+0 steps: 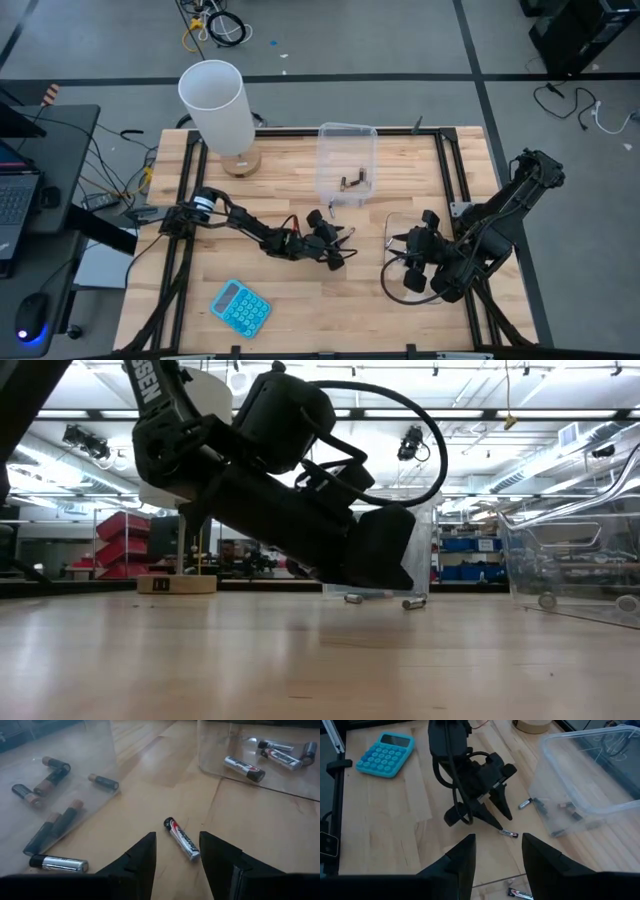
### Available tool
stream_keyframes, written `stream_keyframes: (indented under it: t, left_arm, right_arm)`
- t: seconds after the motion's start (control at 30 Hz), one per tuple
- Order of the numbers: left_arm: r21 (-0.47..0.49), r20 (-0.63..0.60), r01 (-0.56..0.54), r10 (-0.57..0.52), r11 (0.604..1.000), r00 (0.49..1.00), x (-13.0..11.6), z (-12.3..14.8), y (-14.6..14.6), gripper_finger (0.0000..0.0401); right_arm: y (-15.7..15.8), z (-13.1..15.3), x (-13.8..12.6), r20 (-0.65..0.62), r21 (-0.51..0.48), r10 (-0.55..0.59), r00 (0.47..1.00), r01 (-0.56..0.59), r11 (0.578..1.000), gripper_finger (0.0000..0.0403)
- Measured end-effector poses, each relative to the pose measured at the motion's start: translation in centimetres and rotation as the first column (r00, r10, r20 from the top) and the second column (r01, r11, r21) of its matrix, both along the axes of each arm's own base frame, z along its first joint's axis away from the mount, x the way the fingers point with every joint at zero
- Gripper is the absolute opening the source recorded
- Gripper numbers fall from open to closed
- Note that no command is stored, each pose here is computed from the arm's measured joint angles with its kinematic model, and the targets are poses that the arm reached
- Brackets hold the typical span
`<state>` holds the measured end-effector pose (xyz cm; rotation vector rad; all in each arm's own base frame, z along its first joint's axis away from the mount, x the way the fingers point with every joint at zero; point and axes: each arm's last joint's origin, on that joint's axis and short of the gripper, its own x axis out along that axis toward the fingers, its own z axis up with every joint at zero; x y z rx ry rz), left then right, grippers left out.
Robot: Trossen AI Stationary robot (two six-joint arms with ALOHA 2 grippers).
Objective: Sort batteries
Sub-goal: Put the silver battery into the bottom transparent bin
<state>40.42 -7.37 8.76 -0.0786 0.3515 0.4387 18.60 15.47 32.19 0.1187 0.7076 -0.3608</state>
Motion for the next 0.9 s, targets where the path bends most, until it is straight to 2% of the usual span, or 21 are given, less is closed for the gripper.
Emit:
stream_keyframes:
  t: [0.4, 0.9]
  left_arm:
    - [-0.020, 0.060, 0.001, 0.000, 1.000, 0.998, 0.4, -0.9, -0.1, 0.0153]
    - [-0.018, 0.030, 0.023, -0.022, 1.000, 0.999, 0.3, -1.2, -0.1, 0.0153]
  right_arm:
    - [0.0, 0.0, 0.0, -0.001, 0.000, 0.002, 1.000, -0.002, 1.000, 0.0146]
    - [0.1, 0.0, -0.1, -0.001, 0.000, 0.008, 1.000, -0.008, 1.000, 0.0146]
